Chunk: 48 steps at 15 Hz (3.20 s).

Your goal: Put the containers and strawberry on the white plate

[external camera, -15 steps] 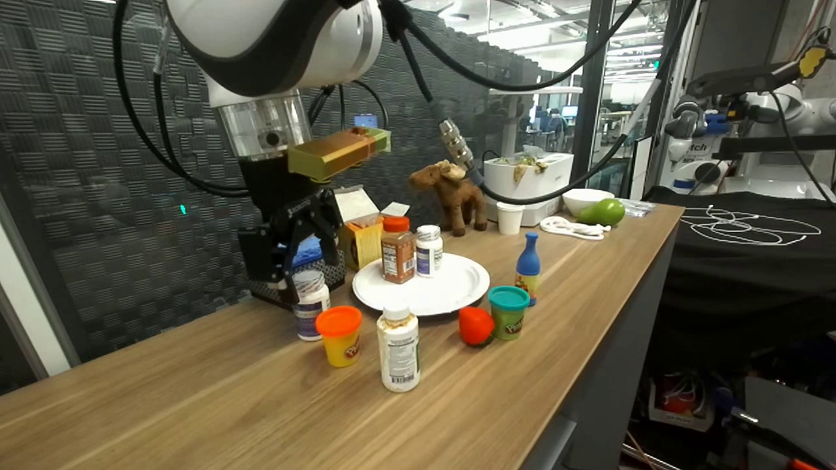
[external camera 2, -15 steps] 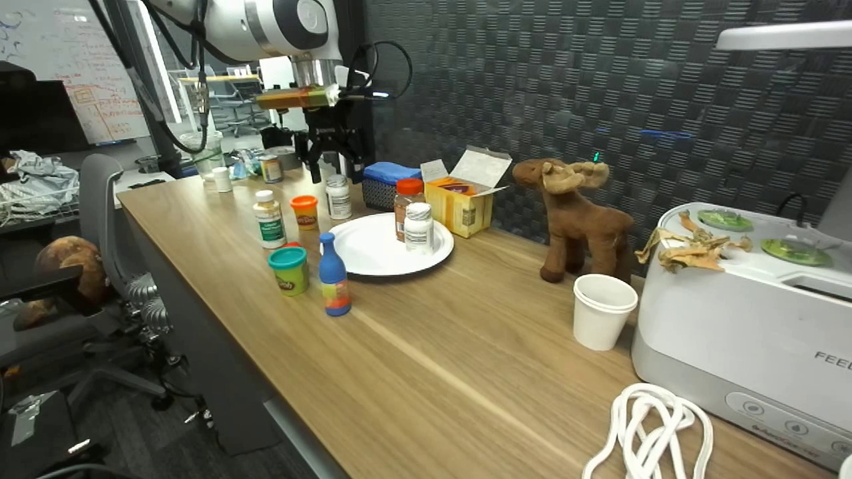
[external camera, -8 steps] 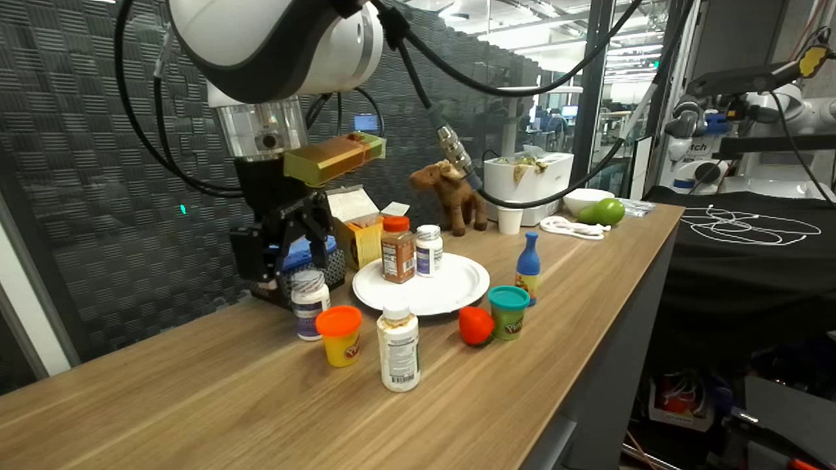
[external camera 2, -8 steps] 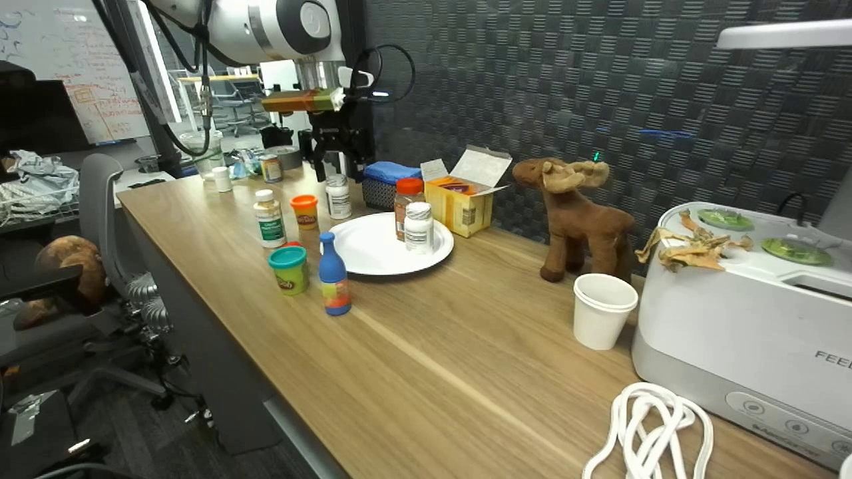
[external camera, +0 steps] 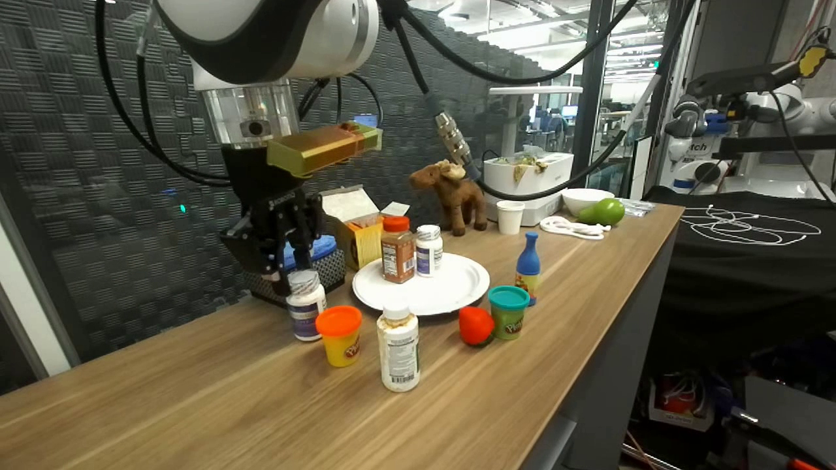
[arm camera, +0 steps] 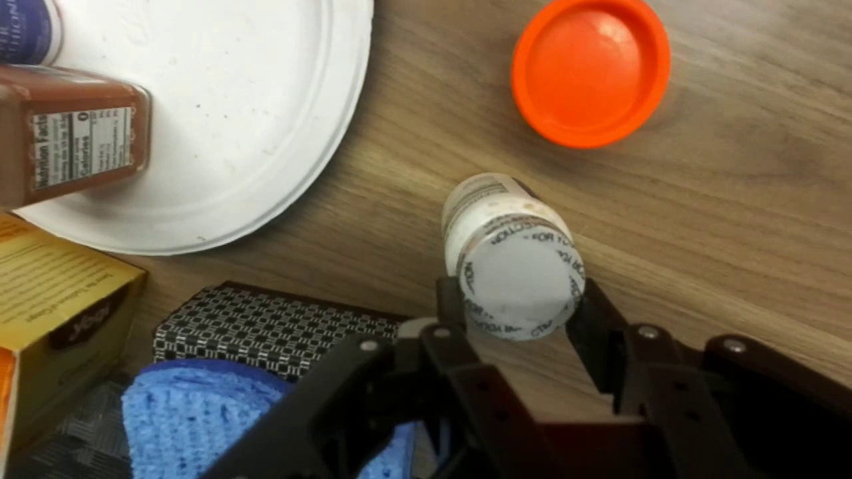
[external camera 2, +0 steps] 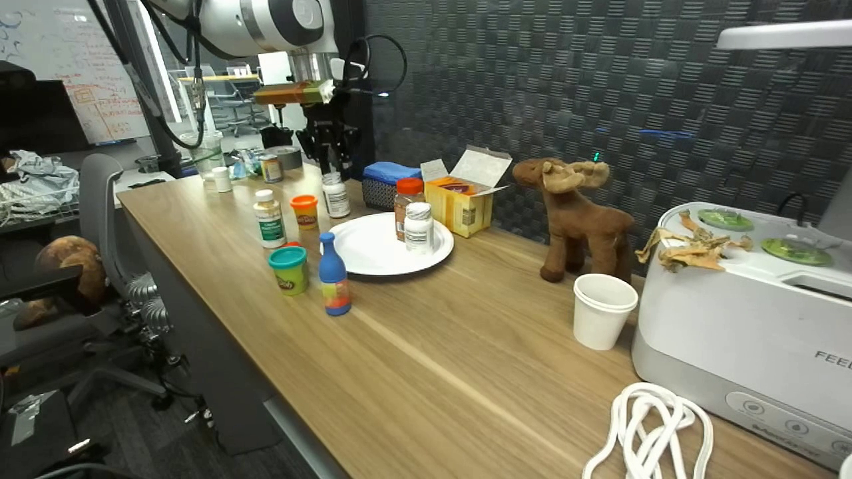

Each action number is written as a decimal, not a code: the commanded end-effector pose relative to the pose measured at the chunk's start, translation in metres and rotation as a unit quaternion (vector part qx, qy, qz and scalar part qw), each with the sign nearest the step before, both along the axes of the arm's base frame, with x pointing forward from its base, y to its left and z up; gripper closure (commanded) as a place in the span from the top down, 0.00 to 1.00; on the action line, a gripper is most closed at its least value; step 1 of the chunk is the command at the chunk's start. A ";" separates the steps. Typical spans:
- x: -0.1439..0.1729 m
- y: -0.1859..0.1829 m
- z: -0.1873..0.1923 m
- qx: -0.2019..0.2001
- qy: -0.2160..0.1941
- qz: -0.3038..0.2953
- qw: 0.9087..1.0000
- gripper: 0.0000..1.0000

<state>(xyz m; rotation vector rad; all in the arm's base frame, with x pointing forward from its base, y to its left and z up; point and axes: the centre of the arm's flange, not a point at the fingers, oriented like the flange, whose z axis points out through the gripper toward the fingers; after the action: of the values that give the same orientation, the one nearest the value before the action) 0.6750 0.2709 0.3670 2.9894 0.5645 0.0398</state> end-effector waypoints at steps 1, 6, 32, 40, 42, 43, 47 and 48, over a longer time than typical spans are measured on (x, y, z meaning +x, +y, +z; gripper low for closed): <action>-0.005 0.007 0.020 -0.003 -0.012 -0.021 1.000 0.19; -0.003 0.004 0.039 -0.016 -0.028 -0.046 0.998 0.19; 0.013 -0.126 0.028 -0.054 -0.049 -0.195 0.978 0.19; 0.024 -0.135 0.011 -0.013 -0.056 -0.182 0.982 0.19; 0.028 -0.132 0.001 0.000 -0.055 -0.171 0.984 0.19; 0.031 -0.132 -0.002 0.003 -0.055 -0.165 0.985 0.19; 0.034 -0.131 -0.006 0.017 -0.053 -0.148 0.987 0.19; 0.033 -0.131 -0.004 0.020 -0.054 -0.145 0.988 0.19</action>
<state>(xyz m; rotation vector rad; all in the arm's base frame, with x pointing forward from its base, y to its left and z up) 0.7032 0.1353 0.3720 2.9963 0.0653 0.1635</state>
